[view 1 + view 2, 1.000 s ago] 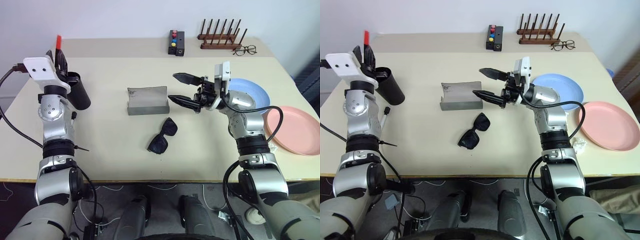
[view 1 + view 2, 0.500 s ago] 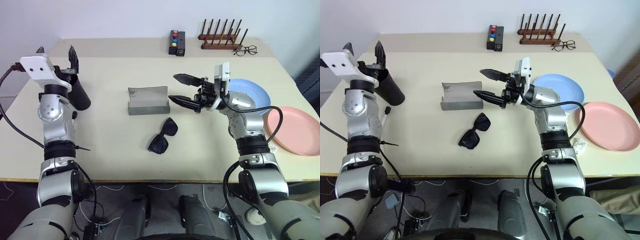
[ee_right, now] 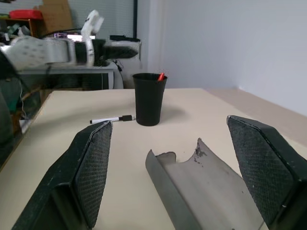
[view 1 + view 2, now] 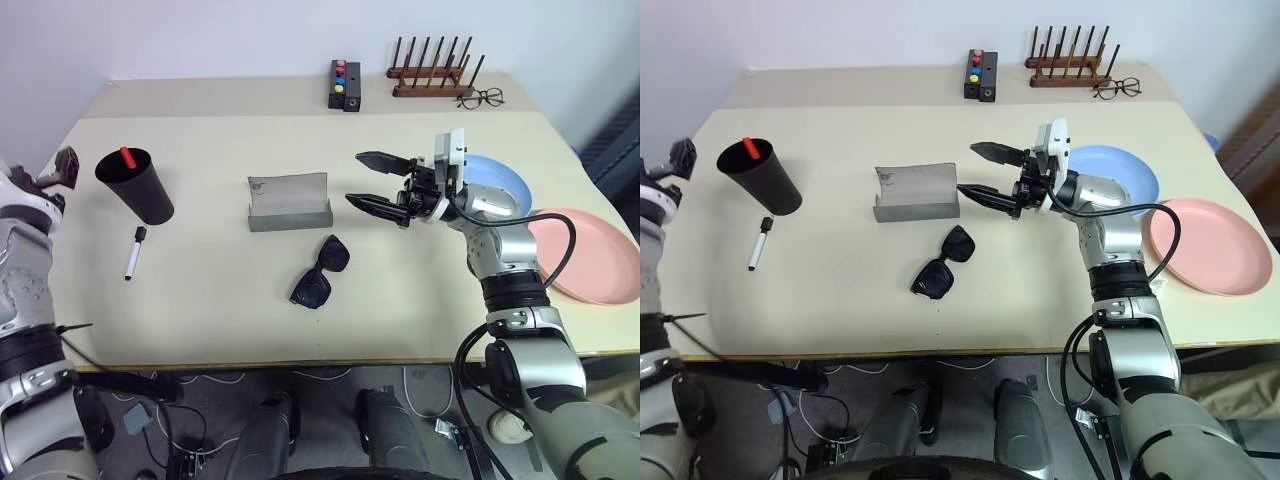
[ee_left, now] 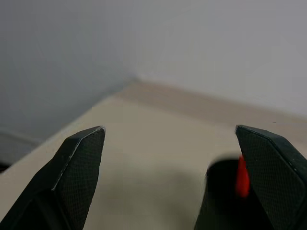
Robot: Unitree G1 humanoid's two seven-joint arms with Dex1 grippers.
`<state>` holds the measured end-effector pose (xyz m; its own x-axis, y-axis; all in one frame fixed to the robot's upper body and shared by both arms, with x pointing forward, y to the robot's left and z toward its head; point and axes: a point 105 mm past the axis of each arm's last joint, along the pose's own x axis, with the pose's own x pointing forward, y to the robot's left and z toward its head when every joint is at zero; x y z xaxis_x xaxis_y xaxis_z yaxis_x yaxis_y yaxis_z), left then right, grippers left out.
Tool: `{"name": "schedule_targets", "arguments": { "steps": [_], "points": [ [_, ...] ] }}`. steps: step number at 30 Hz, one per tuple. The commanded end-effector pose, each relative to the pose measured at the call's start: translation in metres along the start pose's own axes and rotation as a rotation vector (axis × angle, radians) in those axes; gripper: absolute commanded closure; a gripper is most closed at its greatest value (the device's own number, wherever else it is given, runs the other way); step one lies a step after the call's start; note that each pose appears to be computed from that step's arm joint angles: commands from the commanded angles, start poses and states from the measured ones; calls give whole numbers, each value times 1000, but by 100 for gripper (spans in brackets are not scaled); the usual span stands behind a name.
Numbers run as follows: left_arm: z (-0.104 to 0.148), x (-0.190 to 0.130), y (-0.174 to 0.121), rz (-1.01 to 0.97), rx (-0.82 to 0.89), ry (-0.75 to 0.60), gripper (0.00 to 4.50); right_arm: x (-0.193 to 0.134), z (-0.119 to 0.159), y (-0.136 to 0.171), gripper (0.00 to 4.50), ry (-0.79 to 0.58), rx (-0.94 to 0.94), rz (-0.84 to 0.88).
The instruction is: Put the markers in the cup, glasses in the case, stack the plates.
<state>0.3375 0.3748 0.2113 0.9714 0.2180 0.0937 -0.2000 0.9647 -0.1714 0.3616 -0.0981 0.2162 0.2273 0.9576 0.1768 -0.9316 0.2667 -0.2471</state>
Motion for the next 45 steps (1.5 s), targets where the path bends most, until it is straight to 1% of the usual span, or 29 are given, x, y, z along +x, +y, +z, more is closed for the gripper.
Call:
{"name": "schedule_targets", "arguments": {
  "steps": [1,7,9,13,14,19,24,28,30,33,34,36,38,43,45],
  "points": [
    [16,-15,-15,-130,40,39,7,0,5,2,59,12,-15,36],
    [1,-30,-13,-210,95,216,7,-11,-12,21,59,112,31,151],
    [-6,-34,-15,-235,103,274,7,-14,-13,24,59,122,30,165],
    [-19,-33,-20,-257,137,335,7,-13,-11,25,59,117,32,172],
    [-22,-31,-20,-255,149,348,7,-12,-11,27,59,119,33,180],
    [-62,-23,-4,-182,238,498,7,-8,-10,34,59,120,31,218],
    [-79,-11,-1,-142,244,546,7,-4,-8,37,59,125,23,230],
    [-97,-5,5,-80,237,613,7,-6,-10,37,59,139,18,229],
    [-102,-5,4,-79,234,643,59,-7,-9,37,59,142,14,224],
    [-104,-7,0,-93,202,658,178,-9,-8,36,59,144,11,216],
    [-104,-7,-1,-96,195,660,243,-10,-8,36,59,145,11,214],
    [-104,-8,1,-80,187,663,337,-11,-8,36,59,146,12,210],
    [-104,-8,-1,-81,175,663,445,-11,-8,37,59,146,13,209],
    [-98,-9,-2,-68,138,645,448,-11,-9,36,59,147,13,205],
    [-92,-12,-7,-101,128,605,448,-10,-8,35,59,145,13,203]
  ]
}}
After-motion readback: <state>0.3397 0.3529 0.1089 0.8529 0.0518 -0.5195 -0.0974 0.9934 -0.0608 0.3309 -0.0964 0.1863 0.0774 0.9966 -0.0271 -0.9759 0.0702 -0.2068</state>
